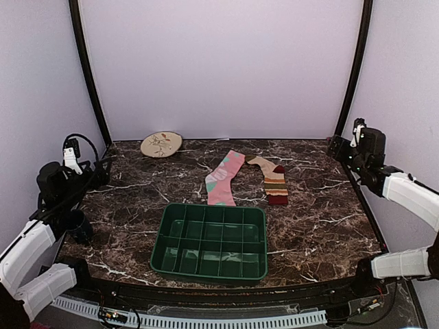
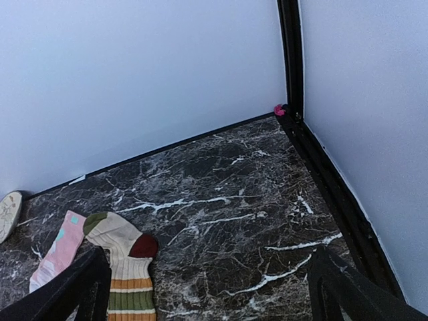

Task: Roll the socks
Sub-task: Pick up the storage box from the center of the board.

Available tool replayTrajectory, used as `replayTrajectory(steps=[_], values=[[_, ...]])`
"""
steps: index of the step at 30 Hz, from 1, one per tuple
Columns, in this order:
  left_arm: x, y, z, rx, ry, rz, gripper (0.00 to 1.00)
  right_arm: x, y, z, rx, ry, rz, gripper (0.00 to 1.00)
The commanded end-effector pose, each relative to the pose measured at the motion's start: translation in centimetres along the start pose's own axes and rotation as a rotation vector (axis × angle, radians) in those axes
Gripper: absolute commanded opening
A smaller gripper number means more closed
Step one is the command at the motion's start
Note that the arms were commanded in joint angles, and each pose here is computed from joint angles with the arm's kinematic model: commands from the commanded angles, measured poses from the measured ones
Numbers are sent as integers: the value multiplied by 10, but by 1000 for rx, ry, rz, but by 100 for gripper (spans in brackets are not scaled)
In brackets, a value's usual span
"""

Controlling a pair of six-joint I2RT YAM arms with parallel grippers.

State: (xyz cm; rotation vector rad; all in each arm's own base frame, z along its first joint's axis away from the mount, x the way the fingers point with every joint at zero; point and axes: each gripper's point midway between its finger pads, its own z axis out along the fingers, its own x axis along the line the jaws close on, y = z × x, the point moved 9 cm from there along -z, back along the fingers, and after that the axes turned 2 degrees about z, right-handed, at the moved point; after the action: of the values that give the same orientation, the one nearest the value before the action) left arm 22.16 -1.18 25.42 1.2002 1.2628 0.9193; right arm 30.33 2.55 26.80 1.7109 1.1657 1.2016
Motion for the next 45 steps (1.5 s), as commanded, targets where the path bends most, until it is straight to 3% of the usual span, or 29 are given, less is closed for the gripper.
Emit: replayTrajectory(steps=[1,4,7,10,15,31,38,45], values=[[-27,-2,-11,106,-99,68,99,13,28,-25,-129,42,2,100],[-53,-2,-16,165,-209,148,99,15,38,-30,-198,76,76,100],[-84,-9,-15,274,-320,237,99,25,41,-27,-240,232,61,99],[-103,-18,-11,396,-371,300,99,33,38,-4,-96,181,26,89],[-112,-32,-3,539,-356,359,99,27,18,16,60,-20,8,88],[-154,-74,-2,908,-428,435,91,43,-21,16,218,-98,-98,85],[-156,-83,11,973,-267,460,70,45,-25,14,233,-93,-106,85],[-164,-108,25,1090,-252,460,55,45,-27,13,242,-94,-129,84]])
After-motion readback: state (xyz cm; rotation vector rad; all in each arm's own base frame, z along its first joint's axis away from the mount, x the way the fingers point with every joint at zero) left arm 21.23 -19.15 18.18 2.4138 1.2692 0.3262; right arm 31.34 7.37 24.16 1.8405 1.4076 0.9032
